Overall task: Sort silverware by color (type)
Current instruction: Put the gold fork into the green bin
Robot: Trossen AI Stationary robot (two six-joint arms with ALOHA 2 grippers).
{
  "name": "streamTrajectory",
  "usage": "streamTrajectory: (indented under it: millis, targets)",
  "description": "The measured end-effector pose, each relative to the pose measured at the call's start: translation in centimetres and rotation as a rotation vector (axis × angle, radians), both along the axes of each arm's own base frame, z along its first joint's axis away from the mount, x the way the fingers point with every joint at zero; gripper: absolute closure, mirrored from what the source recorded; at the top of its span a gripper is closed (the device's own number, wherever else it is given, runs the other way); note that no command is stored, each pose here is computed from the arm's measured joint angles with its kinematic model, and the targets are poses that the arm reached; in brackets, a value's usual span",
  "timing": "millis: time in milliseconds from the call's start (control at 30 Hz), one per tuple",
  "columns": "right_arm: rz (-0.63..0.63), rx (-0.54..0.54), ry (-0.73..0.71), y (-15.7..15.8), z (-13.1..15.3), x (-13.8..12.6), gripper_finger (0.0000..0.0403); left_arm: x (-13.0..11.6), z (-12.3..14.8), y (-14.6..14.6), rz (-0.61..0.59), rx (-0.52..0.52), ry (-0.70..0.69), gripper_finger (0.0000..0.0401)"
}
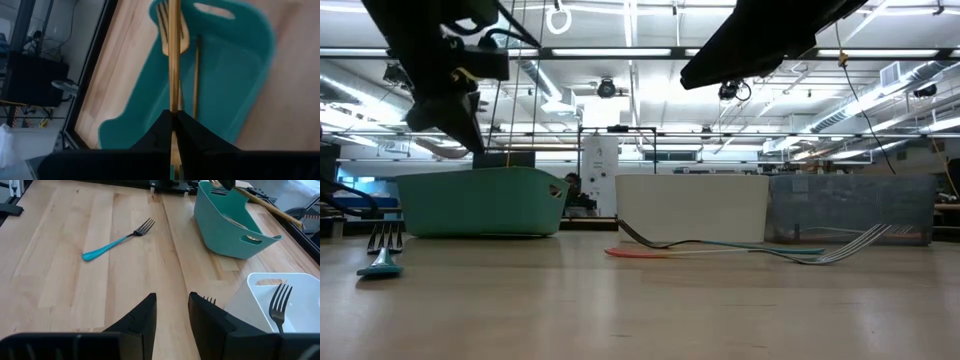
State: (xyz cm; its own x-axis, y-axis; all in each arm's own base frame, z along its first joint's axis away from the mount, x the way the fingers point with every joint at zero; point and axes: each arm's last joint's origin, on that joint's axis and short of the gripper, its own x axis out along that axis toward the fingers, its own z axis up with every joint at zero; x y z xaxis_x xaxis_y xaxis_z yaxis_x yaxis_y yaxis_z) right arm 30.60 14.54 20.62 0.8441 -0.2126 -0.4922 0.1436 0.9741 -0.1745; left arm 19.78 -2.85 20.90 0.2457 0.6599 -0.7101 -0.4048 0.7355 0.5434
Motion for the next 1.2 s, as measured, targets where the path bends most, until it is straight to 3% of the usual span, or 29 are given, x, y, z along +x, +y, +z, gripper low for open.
streamTrajectory:
  millis: [367, 567, 900, 1200]
  targets:
    - [0.006, -0.004, -0.009, 0.0, 0.1, 0.1, 0.0284, -1.9, -1.4, 1.7, 0.033, -0.002, -0.039, 0.0380]
    - [0.006, 0.003, -0.022, 0.1, 0.2, 0.1, 0.0284, -1.5, -1.3, 2.8, 0.048, -0.074, -0.087, 0.0380]
    - [0.012, 0.006, -0.024, 0.1, 0.2, 0.2, 0.0284, -1.3, -1.3, 4.5, 0.114, -0.103, -0.102, 0.0380]
    - [0.039, 0.025, -0.016, 0.2, 0.2, 0.2, 0.0284, -2.8, -4.0, 4.8, 0.153, -0.164, -0.158, 0.0380]
